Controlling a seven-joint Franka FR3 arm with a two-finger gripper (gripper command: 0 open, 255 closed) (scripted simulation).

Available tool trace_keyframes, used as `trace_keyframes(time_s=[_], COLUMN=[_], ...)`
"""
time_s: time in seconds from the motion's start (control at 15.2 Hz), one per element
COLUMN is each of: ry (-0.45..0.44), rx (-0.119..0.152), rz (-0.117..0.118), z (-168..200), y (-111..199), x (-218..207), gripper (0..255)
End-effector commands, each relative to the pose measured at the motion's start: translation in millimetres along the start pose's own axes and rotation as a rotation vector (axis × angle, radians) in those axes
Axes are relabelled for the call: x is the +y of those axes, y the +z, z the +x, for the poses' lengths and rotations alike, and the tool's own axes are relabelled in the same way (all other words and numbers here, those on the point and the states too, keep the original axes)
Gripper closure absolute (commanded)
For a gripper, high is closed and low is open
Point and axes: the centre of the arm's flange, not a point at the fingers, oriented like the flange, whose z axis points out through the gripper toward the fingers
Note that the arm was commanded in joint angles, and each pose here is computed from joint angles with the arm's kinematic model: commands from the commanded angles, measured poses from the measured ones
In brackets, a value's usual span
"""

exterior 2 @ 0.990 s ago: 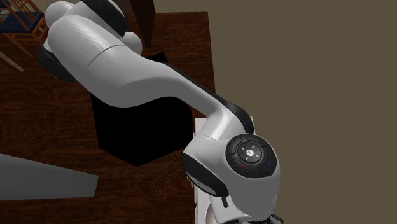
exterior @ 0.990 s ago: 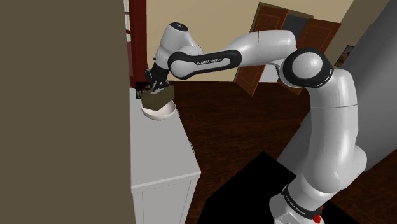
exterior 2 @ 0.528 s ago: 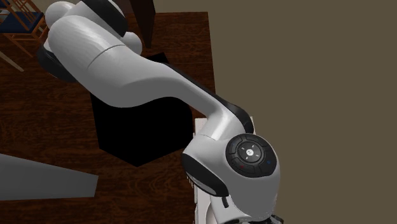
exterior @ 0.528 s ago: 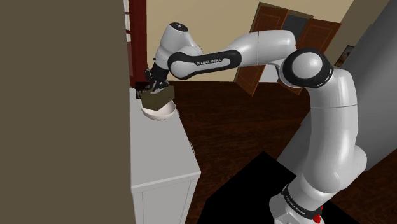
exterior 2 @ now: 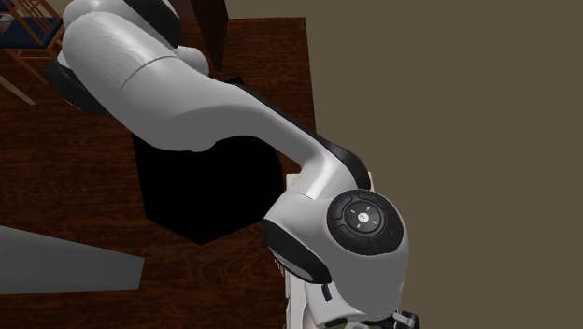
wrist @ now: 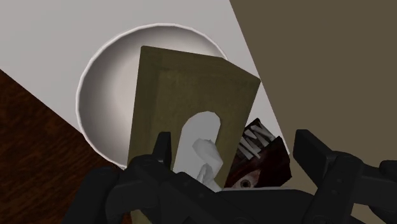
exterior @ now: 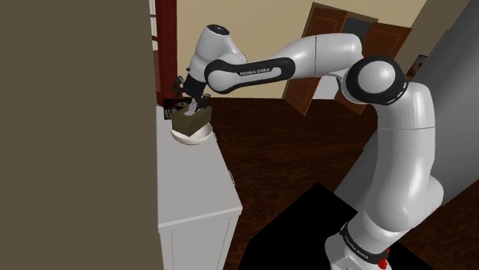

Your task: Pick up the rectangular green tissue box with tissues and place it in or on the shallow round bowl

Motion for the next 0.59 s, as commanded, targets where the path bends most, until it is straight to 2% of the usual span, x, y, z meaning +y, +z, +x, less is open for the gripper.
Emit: trace_keyframes(time_s=[0.0, 0.07, 0.53], ry=[0.0, 0.0, 0.0], rx=[0.0, 0.0, 0.0], rz=[0.001, 0.001, 0.001], z=[-0.3, -0.3, -0.3], y=[-22.5, -32.9, -32.9], x=[-2.2, -2.2, -2.2], gripper=[0, 0, 0])
